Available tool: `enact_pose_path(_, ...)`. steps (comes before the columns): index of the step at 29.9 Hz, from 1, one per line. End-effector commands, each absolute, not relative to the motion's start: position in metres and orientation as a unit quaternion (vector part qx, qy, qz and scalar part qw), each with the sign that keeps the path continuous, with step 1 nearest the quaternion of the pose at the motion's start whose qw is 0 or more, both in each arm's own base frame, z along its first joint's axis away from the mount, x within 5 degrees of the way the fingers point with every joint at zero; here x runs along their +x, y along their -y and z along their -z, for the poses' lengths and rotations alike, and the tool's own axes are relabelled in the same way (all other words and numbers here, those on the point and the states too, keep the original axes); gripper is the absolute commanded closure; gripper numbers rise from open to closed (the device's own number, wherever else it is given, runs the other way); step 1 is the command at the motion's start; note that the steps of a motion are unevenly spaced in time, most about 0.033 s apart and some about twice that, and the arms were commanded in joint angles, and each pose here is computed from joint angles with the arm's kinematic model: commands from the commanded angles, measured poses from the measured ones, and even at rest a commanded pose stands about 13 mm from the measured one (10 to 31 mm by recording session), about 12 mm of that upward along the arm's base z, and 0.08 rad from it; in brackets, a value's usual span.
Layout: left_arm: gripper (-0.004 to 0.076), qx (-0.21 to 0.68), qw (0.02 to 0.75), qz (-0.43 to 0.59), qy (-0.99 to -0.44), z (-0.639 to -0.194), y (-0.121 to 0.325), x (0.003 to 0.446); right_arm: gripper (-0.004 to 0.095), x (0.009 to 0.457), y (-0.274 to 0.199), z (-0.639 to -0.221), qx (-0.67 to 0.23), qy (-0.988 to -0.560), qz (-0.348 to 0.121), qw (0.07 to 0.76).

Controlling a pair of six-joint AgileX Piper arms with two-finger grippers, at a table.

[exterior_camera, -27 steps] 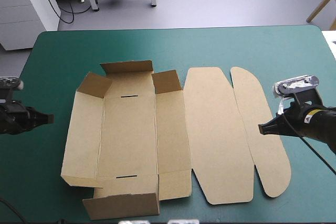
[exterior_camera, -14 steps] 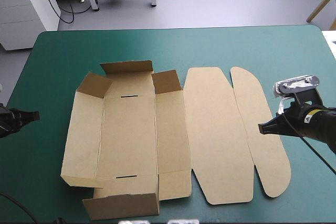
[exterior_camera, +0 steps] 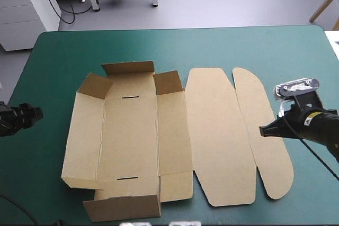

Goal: Fold the box

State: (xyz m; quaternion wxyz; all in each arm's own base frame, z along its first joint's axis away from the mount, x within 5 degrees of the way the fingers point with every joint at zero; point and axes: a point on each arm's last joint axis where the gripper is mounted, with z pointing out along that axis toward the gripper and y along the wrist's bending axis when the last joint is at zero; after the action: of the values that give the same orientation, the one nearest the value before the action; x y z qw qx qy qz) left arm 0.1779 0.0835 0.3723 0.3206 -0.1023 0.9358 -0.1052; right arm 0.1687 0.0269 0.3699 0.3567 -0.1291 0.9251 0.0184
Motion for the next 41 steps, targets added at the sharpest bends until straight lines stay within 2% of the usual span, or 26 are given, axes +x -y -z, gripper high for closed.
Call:
enact_pose_path(1,0.0113,-0.099,0.328,0.130,-0.930,-0.379,-0.076,0.175,0.0927,0.171,-0.027,-0.368,-0.133,-0.916,-0.018,0.378)
enact_pose_path(7,0.0094,-0.105,0.295,0.147,-0.938,-0.355,-0.075,0.174,0.0927,0.172,-0.027,-0.355,-0.131,-0.920,-0.018,0.369)
enact_pose_path(16,0.0094,-0.096,0.219,0.190,-0.952,-0.300,-0.074,0.173,0.0927,0.174,-0.028,-0.357,-0.129,-0.915,-0.018,0.383)
enact_pose_path(24,0.0094,-0.097,0.211,0.231,-0.945,-0.275,-0.076,0.187,0.0927,0.176,-0.028,-0.358,-0.129,-0.911,-0.018,0.391)
enact_pose_path(32,0.0094,-0.013,0.156,0.244,-0.957,-0.252,-0.053,0.212,0.0927,0.176,-0.028,-0.358,-0.129,-0.911,-0.018,0.391)
enact_pose_path(41,0.0094,0.023,0.080,0.276,-0.957,-0.223,-0.028,0.232,0.0927,0.175,-0.028,-0.358,-0.128,-0.911,-0.020,0.391)
